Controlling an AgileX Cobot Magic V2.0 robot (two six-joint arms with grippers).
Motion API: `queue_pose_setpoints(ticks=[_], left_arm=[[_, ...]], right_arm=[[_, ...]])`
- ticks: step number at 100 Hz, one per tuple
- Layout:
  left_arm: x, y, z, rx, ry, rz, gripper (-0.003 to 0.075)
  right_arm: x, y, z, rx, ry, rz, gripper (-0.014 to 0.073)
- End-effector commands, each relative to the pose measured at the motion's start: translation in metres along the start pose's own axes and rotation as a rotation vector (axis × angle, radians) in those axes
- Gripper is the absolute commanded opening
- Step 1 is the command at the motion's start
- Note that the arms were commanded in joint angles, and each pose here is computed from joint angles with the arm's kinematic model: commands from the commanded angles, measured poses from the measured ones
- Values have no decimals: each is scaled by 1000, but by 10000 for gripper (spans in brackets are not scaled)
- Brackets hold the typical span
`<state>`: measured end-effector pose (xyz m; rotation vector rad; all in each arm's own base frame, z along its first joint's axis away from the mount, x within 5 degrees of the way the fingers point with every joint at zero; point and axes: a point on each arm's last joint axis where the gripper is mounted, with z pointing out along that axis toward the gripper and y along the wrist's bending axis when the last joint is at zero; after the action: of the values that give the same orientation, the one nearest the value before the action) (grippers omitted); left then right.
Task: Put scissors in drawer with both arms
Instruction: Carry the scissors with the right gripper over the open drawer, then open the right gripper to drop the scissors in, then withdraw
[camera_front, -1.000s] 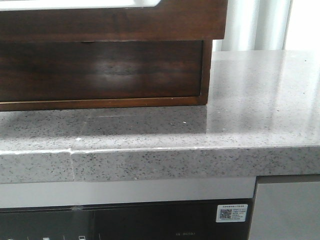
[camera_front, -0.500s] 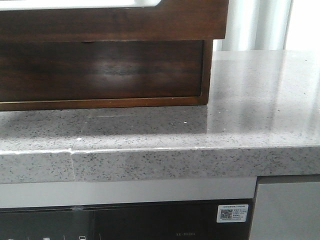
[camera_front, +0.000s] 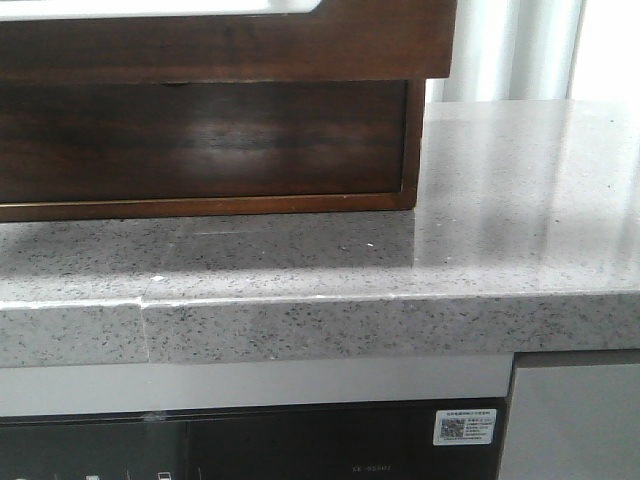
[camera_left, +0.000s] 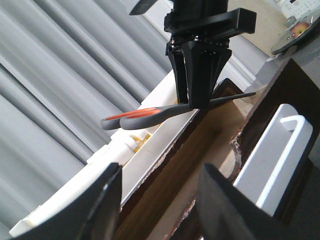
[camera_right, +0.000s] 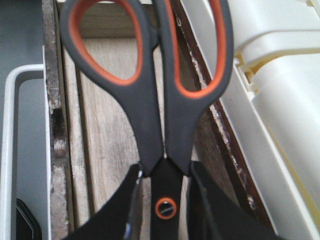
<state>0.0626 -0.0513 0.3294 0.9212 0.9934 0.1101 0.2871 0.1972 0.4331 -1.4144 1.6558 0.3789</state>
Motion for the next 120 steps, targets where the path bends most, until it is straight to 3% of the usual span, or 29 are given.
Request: queue_pose_setpoints(ticks=[1,7,14,44,53,72,80,87,101,120], left_arm=[[-11,7,1,-24,-72,-32,295],[-11,7,1,-24,-72,-32,295],[-11,7,1,-24,-72,-32,295],[-11,7,1,-24,-72,-32,295],[-12,8,1,-27,-87,-32,295],[-13,8,1,-29,-90,-33,295],[-14,9,0,-37,-95,-59,283],[-14,10,-3,-47,-93,-95,226],[-15,14,-13,-80,-100,-192,10],[-10,15,-29,-88,-34,-270,3]], right_arm=[[-20,-4,-22,93,-110,-25,131],[-20,-5,-21,103,-114,-23,228],[-20,-6,-20,112,-119,-22,276],[-22,-6,-23,125,-129,-23,268],[-24,-3,-30,122,-137,-3,203],[-34,6,-57,146,-175,-14,-125],[-37,11,-70,152,-189,-25,-113],[-40,16,-82,160,-208,-9,-113],[-40,33,-106,173,-232,-4,-113],[-27,60,-139,253,-291,-3,-104]])
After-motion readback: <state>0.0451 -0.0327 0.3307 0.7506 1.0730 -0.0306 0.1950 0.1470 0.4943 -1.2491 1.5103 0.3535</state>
